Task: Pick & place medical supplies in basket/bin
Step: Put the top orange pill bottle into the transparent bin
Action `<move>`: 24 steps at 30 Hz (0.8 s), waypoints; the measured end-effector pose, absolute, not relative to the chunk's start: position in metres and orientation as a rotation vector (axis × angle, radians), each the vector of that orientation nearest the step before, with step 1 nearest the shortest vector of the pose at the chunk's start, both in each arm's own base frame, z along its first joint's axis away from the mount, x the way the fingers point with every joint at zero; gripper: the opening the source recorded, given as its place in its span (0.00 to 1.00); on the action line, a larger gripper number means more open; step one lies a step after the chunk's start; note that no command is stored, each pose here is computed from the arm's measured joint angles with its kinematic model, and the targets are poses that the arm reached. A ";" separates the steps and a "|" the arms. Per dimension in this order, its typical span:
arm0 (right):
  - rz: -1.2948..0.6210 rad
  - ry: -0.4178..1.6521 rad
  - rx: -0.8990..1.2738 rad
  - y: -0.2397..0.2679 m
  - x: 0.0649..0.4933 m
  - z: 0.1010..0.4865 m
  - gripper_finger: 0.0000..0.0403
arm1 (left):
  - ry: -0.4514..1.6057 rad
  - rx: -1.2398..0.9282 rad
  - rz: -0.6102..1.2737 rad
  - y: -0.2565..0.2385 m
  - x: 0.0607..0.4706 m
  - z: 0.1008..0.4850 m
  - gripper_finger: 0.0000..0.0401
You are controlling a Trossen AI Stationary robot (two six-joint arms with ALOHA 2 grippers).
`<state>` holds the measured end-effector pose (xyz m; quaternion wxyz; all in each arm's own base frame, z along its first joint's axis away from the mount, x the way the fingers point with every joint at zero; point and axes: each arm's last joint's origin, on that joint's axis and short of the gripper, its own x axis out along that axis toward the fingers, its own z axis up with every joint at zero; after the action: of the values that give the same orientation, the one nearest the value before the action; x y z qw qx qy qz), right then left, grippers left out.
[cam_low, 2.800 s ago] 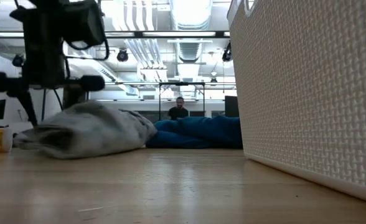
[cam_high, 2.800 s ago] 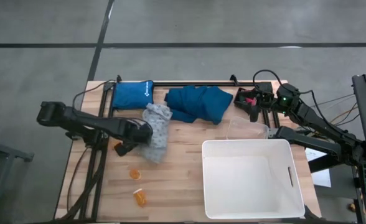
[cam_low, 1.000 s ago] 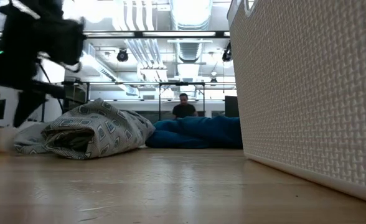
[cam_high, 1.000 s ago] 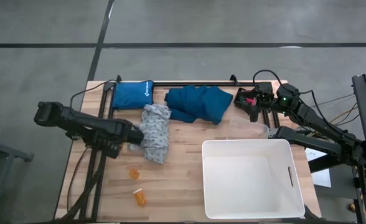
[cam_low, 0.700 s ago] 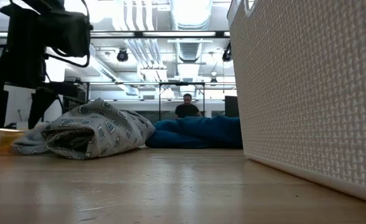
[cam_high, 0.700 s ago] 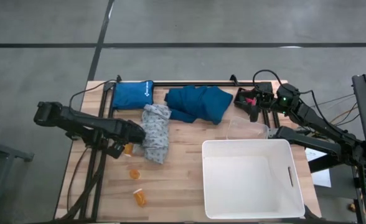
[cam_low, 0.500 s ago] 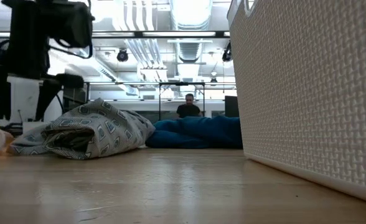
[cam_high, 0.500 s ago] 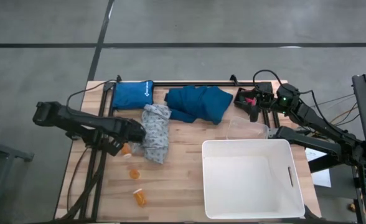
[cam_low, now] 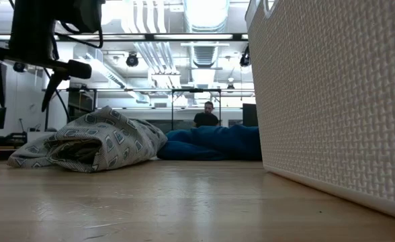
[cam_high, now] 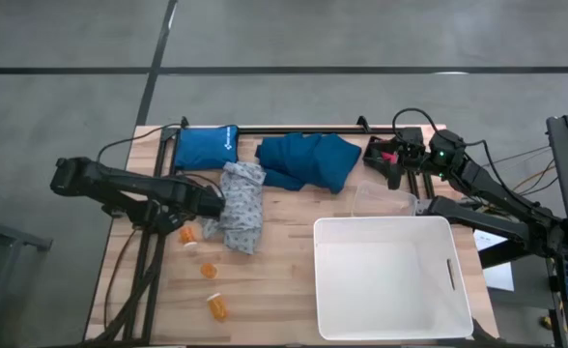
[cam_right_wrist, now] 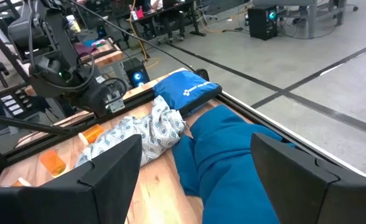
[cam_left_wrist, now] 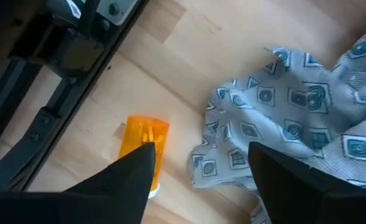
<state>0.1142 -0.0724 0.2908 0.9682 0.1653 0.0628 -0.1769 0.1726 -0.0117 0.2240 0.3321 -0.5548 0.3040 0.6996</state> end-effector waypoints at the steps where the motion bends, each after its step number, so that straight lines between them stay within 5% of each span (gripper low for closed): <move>1: -0.357 0.127 0.334 -0.072 0.114 0.291 0.73 | 0.798 -1.446 1.831 -0.012 0.172 0.223 0.69; 11: -0.357 0.127 0.334 -0.072 0.114 0.291 0.75 | 0.954 -1.433 1.803 -0.015 0.169 0.220 0.81; 24: -0.357 0.127 0.334 -0.072 0.114 0.291 0.76 | 1.146 -1.496 1.790 -0.025 0.156 0.180 0.79</move>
<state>0.1142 -0.0724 0.2908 0.9682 0.1653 0.0628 -0.1768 0.1559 -0.0252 0.1800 0.2680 -0.5544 0.4248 0.6636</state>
